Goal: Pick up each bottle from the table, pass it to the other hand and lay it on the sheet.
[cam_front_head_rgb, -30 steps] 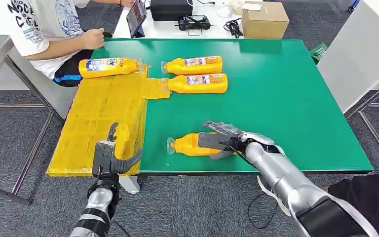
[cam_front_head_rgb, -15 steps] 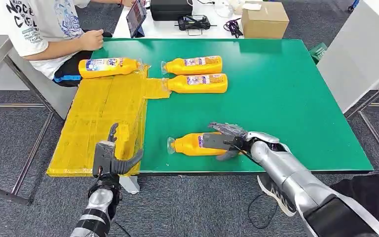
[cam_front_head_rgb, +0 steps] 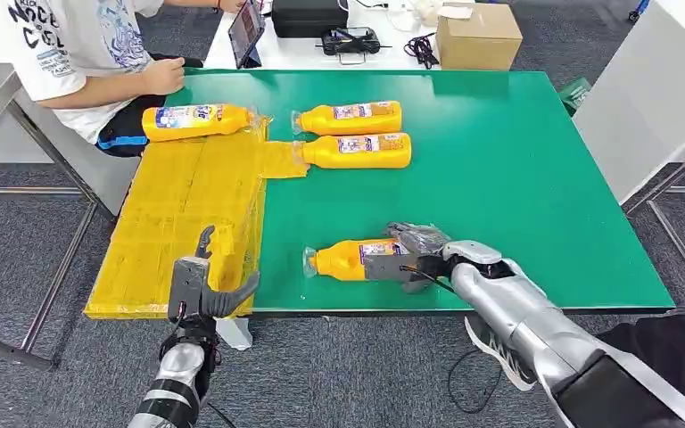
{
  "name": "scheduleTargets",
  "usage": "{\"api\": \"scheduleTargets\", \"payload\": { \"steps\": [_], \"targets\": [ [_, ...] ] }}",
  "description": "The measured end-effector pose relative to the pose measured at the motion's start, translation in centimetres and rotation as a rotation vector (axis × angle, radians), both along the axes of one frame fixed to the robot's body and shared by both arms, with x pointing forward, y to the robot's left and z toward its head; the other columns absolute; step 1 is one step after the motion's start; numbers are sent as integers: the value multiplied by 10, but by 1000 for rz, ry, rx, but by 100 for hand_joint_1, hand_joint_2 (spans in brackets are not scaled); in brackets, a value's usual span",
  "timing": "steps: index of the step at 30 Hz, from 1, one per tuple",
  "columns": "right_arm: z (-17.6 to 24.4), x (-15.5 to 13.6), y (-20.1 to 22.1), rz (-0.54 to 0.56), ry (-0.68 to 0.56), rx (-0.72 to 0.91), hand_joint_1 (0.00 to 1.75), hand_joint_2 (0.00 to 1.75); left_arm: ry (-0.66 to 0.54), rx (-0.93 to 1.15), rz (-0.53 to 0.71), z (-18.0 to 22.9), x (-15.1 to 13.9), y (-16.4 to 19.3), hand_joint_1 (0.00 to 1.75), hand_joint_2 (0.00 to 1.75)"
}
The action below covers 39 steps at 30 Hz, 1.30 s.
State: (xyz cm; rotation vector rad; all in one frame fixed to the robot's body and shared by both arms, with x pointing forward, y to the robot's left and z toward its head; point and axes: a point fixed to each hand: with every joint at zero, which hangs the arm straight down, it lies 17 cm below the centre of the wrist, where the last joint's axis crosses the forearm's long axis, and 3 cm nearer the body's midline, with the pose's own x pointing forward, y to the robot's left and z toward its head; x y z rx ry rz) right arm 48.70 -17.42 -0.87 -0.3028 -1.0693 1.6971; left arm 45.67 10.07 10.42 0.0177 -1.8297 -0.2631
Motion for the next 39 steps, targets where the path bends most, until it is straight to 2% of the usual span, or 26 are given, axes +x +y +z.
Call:
{"api": "scheduleTargets", "payload": {
  "steps": [4,5,6,7,8,10,25,28,30,33,36,39],
  "targets": [
    [-3,-1,4,16,0,-22,0,175,1,0,-1,0,0,0,0,175],
    [-4,-2,4,20,0,-28,10,175,2,0,-2,0,0,0,0,175],
    [-5,-2,5,26,-1,-37,38,175,2,0,-3,0,0,-1,0,175],
    [-6,-2,6,32,-2,-47,101,175,2,0,-3,0,0,-1,0,175],
    [-6,-2,7,35,-3,-50,145,175,2,0,-4,0,0,-1,0,175],
    [-7,-3,11,42,-8,-56,175,175,3,0,-7,0,0,-2,0,175],
    [-2,2,14,50,-43,-32,175,175,11,0,-13,-4,-3,-4,0,175],
    [1,10,12,25,-128,-56,175,175,14,4,-5,-6,-4,-3,0,175],
    [6,11,19,-2,-195,-17,175,175,22,6,-3,-9,-6,-2,0,175],
    [48,14,46,-84,-476,91,175,175,30,18,-3,-11,-12,0,0,175],
    [90,-2,76,-123,-617,246,175,175,27,16,-6,-9,-16,-1,0,175],
    [163,-16,78,-239,-784,528,175,175,13,27,1,-8,-20,0,0,175]
  ]
}}
